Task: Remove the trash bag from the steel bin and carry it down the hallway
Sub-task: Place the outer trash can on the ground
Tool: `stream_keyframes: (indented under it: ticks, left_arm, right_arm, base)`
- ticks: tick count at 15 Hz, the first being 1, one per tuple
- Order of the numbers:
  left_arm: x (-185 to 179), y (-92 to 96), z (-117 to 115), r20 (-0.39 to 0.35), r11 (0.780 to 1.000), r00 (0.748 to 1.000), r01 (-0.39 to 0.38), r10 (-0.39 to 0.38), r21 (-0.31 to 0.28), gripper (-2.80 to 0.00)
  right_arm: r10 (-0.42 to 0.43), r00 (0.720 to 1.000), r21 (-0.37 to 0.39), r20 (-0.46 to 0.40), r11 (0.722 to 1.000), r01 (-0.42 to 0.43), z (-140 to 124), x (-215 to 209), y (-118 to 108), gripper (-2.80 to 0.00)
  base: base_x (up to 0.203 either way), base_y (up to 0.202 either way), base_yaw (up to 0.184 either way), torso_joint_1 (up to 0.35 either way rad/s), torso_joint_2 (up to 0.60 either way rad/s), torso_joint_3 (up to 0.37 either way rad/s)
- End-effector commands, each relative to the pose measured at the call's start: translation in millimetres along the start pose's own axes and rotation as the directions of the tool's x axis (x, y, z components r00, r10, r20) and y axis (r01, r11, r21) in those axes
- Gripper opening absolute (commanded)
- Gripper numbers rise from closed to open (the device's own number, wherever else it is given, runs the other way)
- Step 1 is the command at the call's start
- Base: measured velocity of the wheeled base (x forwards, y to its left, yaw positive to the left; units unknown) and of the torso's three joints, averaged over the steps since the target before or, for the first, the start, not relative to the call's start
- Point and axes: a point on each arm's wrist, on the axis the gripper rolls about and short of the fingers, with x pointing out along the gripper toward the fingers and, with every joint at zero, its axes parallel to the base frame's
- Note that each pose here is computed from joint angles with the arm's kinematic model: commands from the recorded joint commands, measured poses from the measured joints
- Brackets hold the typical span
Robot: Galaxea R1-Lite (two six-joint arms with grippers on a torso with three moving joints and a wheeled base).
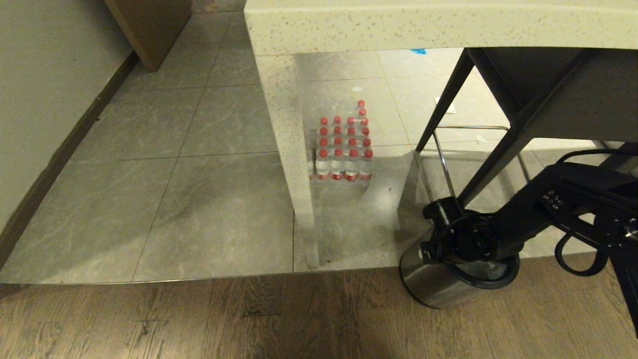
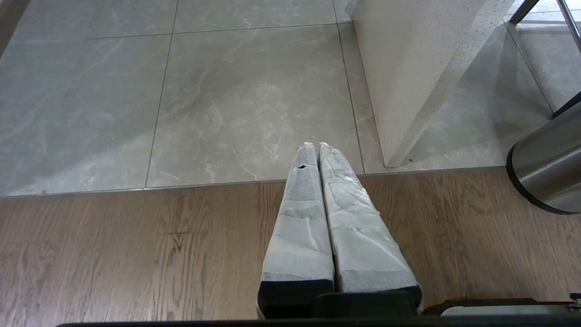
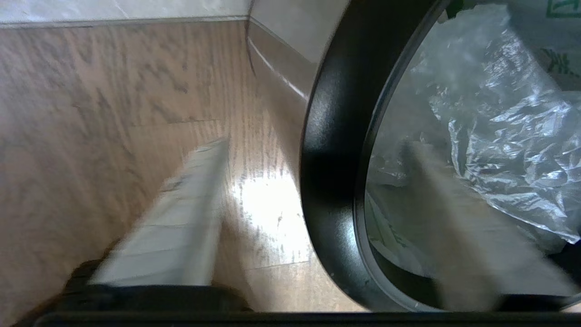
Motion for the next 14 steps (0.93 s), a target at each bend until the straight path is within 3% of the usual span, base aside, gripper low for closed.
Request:
stream_keyframes:
  ticks: [1,14]
  left_arm:
    - [0,0.0,0,0.001,1.0,1.0,-0.001,0.001,0.0,-2.8]
    - [0,0.0,0,0.0,1.0,1.0,-0.001,0.001,0.0,-2.8]
  right_arm:
    - [-0.058,0.998,-0.027,-0.009,0.998,0.058,-5,8,2,-2.8]
    - [-0.083,0.991,-0.006,0.101,0.996,0.084,19,-54,-19,-2.8]
  base:
    - [0.0,0.0,0.0,0.0,0.0,0.0]
    - [0.0,0.0,0.0,0.0,0.0,0.0]
